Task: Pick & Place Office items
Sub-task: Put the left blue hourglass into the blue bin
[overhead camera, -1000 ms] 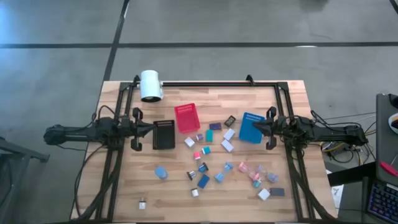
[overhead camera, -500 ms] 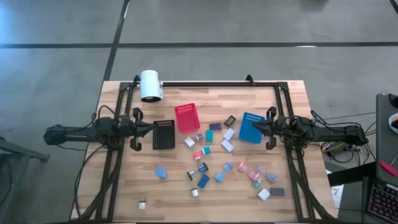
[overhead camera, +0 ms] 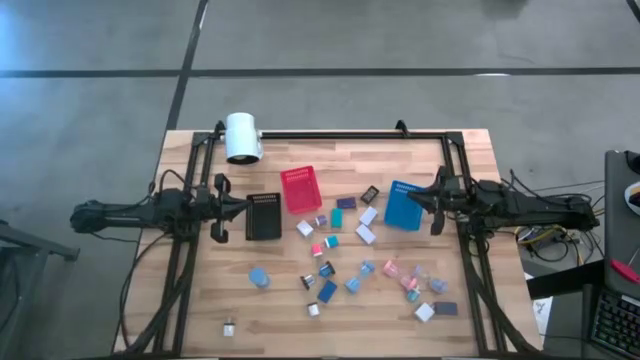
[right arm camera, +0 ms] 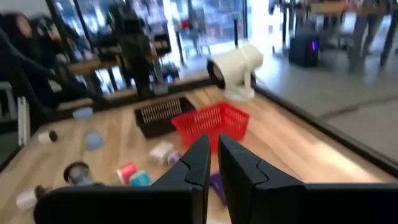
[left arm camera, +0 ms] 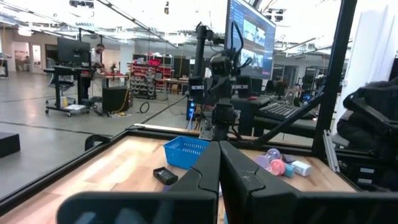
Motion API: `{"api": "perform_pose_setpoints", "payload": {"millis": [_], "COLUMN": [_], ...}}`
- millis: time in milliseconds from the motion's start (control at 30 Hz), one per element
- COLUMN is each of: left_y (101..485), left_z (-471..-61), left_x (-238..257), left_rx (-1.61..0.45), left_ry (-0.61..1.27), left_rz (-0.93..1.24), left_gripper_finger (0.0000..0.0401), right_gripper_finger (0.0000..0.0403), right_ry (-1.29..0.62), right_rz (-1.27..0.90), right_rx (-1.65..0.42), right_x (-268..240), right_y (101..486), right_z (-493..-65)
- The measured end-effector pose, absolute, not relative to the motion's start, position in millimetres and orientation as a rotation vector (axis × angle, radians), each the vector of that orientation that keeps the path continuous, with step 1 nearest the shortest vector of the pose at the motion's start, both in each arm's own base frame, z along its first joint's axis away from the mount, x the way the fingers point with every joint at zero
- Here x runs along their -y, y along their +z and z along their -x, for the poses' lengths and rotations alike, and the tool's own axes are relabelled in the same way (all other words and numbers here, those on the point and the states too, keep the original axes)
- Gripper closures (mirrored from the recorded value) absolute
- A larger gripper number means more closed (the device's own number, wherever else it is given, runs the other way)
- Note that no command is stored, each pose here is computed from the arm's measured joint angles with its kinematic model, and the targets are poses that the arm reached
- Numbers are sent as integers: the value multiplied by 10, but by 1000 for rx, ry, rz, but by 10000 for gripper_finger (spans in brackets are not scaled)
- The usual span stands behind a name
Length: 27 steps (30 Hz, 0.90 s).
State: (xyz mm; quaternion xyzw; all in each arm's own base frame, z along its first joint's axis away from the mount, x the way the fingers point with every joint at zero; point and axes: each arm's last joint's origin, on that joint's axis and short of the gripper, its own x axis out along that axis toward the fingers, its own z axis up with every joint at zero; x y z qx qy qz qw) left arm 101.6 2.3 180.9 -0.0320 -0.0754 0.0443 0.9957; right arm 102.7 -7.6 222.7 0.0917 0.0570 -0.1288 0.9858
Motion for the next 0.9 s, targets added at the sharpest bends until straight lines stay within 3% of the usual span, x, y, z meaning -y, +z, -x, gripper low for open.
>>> {"api": "perform_pose_setpoints", "payload": {"millis": [400,900], "left_y": [1833,2442], "left_z": [-1012,-846], "left_x": [-21,-18], "left_rx": [143,16], "left_ry": [81,72], "left_rz": [63,109], "left_gripper_finger": [392,392], "right_gripper_finger": [374,374], "right_ry": [-243,-188], "right_rz": [-80,-132], "right_rx": [-130,32], "right_x": [75,61], "right_y": [2525,1944], "right_z": [-1258,-1184]}}
